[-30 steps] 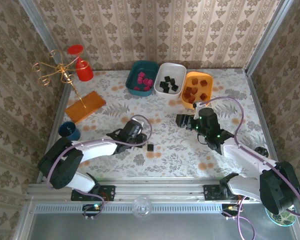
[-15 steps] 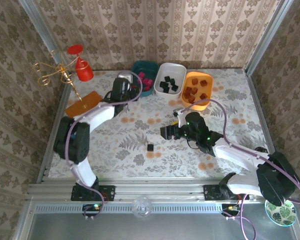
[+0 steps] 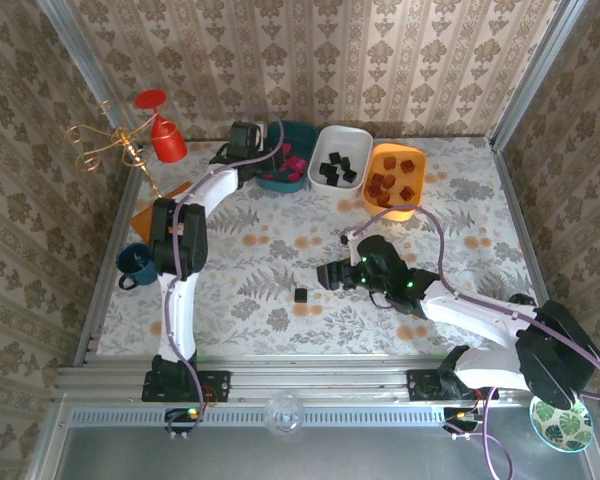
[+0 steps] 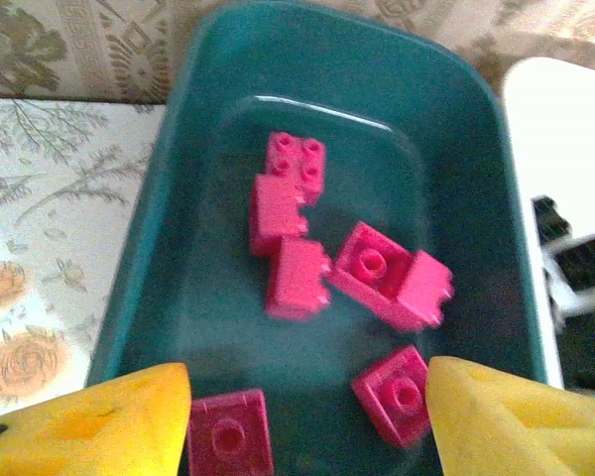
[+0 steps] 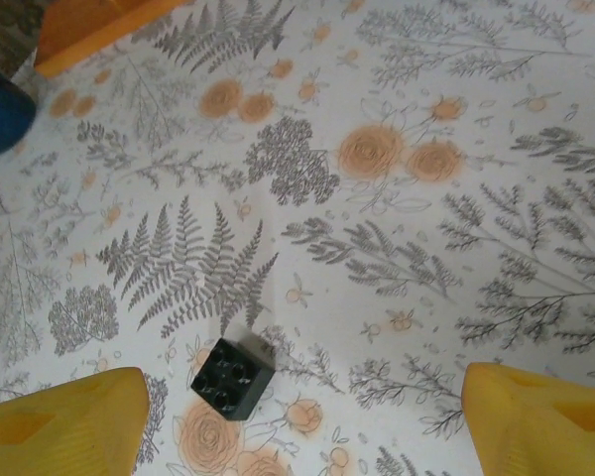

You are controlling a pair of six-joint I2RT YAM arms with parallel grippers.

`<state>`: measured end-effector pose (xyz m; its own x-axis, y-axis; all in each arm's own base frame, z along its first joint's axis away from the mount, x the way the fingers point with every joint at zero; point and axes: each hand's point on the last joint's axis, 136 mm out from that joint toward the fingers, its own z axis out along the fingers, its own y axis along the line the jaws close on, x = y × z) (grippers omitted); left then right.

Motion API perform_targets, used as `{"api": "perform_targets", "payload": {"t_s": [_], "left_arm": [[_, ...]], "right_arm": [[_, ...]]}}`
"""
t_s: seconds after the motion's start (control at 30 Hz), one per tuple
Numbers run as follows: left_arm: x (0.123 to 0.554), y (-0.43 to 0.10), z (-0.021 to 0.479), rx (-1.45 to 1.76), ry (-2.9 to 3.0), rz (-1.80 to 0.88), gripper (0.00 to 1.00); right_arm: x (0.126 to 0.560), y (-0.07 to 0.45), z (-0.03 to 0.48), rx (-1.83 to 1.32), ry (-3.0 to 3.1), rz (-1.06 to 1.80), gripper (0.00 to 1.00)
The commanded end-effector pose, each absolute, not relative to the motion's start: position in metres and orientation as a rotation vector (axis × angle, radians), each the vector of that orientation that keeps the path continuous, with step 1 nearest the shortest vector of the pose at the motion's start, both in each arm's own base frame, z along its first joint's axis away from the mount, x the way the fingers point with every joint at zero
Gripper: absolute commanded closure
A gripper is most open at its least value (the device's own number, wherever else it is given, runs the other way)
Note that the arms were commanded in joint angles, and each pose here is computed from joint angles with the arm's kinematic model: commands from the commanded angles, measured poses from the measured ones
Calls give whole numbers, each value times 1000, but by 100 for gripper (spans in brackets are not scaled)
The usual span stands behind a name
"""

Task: Sort the legos into containers by color
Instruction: Place the lego in the container, then pick up the lego from the bottom-center of the table.

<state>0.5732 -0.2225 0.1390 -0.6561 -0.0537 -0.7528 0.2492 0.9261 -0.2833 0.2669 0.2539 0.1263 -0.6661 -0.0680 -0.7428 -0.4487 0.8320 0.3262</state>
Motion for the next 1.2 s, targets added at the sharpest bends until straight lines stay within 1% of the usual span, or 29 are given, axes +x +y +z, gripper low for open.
{"api": "perform_targets", "payload": {"t_s": [0.0, 0.1, 0.13, 0.3, 0.4, 0.5, 0.77, 0.97, 1.17], "left_arm": [[526, -233, 204, 198, 2126, -575, 31], [477, -219, 207, 161, 2095, -611, 29], [462, -212, 207, 140, 2084, -621, 29], [389, -180, 185, 104, 2115, -601, 28], [358, -162, 180, 89, 2118, -563, 27], [336, -148, 178, 66, 2105, -540, 27], [312, -138, 175, 36, 2086, -560, 26], [311, -139, 173, 36, 2084, -569, 26], [314, -144, 167, 44, 2094, -585, 26]], "right_arm": [[263, 259, 110, -341, 2291, 540, 16], [257, 279, 99, -367, 2297, 517, 15], [256, 286, 88, -384, 2314, 495, 15], [259, 316, 65, -417, 2321, 378, 15], [264, 329, 55, -420, 2319, 313, 15], [272, 331, 42, -395, 2330, 238, 15], [272, 321, 26, -382, 2374, 141, 22], [265, 308, 22, -367, 2391, 129, 35], [266, 310, 16, -358, 2397, 149, 50]]}}
